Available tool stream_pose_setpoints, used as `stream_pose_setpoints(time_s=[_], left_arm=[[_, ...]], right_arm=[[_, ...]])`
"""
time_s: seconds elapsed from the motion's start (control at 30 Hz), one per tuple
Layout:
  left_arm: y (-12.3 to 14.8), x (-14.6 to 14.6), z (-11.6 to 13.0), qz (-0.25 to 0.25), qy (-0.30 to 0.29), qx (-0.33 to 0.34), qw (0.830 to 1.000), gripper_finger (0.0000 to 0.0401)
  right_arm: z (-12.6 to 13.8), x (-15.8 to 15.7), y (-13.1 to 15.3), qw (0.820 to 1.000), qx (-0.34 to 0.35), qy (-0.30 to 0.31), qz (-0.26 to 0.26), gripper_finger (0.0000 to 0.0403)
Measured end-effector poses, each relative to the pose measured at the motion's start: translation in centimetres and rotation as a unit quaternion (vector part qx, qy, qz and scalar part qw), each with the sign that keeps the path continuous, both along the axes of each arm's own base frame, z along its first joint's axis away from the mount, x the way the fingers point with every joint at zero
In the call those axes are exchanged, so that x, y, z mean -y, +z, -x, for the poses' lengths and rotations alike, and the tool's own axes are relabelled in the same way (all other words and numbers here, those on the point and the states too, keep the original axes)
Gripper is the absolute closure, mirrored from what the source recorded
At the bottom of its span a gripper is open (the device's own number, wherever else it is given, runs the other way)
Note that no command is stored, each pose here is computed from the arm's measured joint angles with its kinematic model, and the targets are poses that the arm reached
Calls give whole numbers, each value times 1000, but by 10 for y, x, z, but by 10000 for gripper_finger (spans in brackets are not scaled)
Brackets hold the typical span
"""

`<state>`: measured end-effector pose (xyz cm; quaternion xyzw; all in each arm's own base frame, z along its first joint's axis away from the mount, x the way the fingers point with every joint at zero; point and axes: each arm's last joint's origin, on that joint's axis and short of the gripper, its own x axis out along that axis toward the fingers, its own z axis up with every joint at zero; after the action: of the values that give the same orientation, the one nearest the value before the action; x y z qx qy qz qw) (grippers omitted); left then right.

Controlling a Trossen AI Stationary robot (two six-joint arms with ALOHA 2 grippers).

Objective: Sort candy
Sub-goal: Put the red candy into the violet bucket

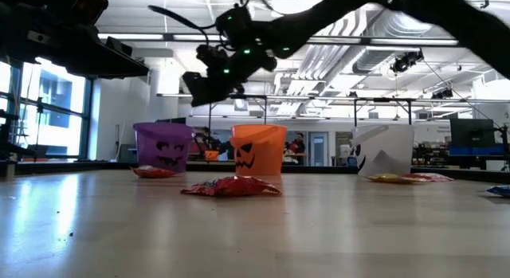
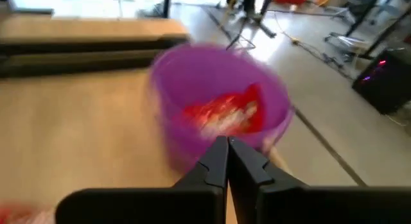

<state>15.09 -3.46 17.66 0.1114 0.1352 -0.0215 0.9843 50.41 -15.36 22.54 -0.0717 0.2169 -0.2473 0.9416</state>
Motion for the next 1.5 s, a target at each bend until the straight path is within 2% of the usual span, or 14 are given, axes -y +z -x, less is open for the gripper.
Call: stream_pose_setpoints(time_s=[0.17, 0.3, 0.5, 0.7, 0.87, 1.1, 1.23, 1.4, 1.5], left_arm=[[0, 0, 0, 0, 1, -1, 1000, 332], [-3, 1, -2, 6, 3, -9, 1000, 333], [-10, 4, -14, 7, 2, -13, 1000, 353], [-19, 7, -33, 4, -3, -52, 999, 389], [-26, 9, -53, -7, -2, -91, 996, 399], [-41, 9, -79, 12, -43, -144, 989, 400], [-46, 16, -92, -13, -67, -162, 984, 390], [-56, 28, -107, -15, -112, -187, 976, 335], [-63, 33, -118, -2, -110, -201, 973, 289]], right_arm=[[51, -46, -10, 999, 24, 23, -14, 402], [102, -90, -21, 999, 0, 23, -26, 402], [171, -145, -23, 997, -10, 34, -63, 402], [226, -168, -28, 988, -79, 18, -129, 403], [263, -182, -27, 966, -163, -9, -198, 403], [291, -208, -29, 931, -248, 9, -268, 403], [296, -219, -30, 925, -256, 6, -282, 403], [297, -222, -29, 931, -249, 4, -268, 403], [297, -220, -29, 931, -250, 3, -265, 403]])
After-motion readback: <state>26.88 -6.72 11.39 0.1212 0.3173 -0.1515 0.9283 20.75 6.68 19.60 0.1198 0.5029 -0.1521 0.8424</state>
